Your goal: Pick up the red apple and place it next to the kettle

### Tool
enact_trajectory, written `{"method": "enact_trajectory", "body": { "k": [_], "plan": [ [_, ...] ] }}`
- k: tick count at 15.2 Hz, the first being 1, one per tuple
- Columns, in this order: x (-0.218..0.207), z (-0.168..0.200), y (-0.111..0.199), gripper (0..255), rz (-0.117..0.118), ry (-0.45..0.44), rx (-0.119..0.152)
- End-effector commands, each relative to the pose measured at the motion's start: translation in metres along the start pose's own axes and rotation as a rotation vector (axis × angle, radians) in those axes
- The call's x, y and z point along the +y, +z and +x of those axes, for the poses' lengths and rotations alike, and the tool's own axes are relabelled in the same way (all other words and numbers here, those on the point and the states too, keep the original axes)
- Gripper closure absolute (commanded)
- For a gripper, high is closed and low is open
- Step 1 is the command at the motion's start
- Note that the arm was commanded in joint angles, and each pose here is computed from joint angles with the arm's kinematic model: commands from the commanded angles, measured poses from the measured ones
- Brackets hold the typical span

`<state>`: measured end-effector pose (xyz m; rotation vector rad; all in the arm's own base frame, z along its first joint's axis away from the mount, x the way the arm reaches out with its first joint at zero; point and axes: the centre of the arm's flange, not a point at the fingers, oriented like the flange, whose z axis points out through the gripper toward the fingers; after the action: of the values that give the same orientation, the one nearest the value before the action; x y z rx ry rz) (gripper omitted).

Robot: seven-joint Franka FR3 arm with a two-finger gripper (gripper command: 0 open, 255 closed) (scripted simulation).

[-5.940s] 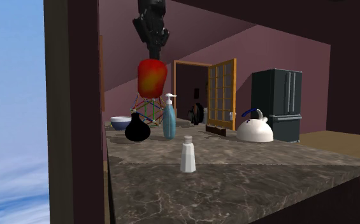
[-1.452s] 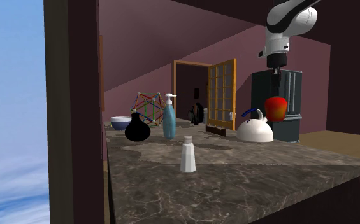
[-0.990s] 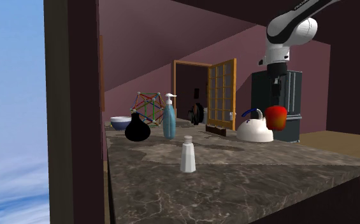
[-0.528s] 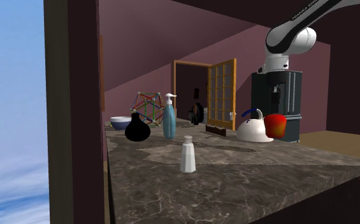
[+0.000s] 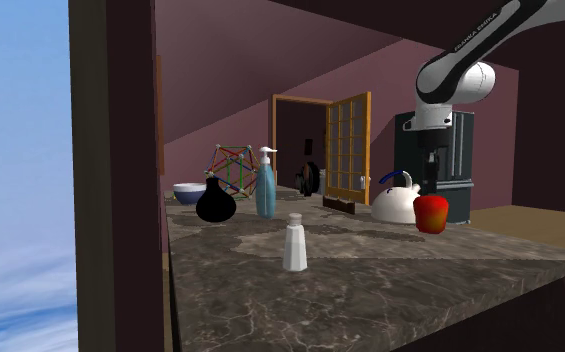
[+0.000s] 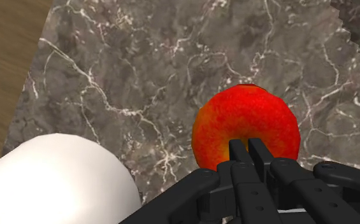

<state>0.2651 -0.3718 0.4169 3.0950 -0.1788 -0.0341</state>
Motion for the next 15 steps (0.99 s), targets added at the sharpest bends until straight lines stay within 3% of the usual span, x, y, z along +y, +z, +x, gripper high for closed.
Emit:
{"method": "enact_trajectory", "body": {
  "k": [1,8,9,14,15],
  "plan": [
    [-0.001,-0.001,0.006,255,0.0,0.0,0.001],
    [-0.001,-0.001,0.006,255,0.0,0.0,0.001],
    [-0.001,-0.001,0.006,0,0.0,0.0,0.001],
    [-0.001,-0.001,0.006,0,0.0,0.0,0.001],
    [-0.001,-0.001,-0.007,0,0.0,0.0,0.001]
  ]
}}
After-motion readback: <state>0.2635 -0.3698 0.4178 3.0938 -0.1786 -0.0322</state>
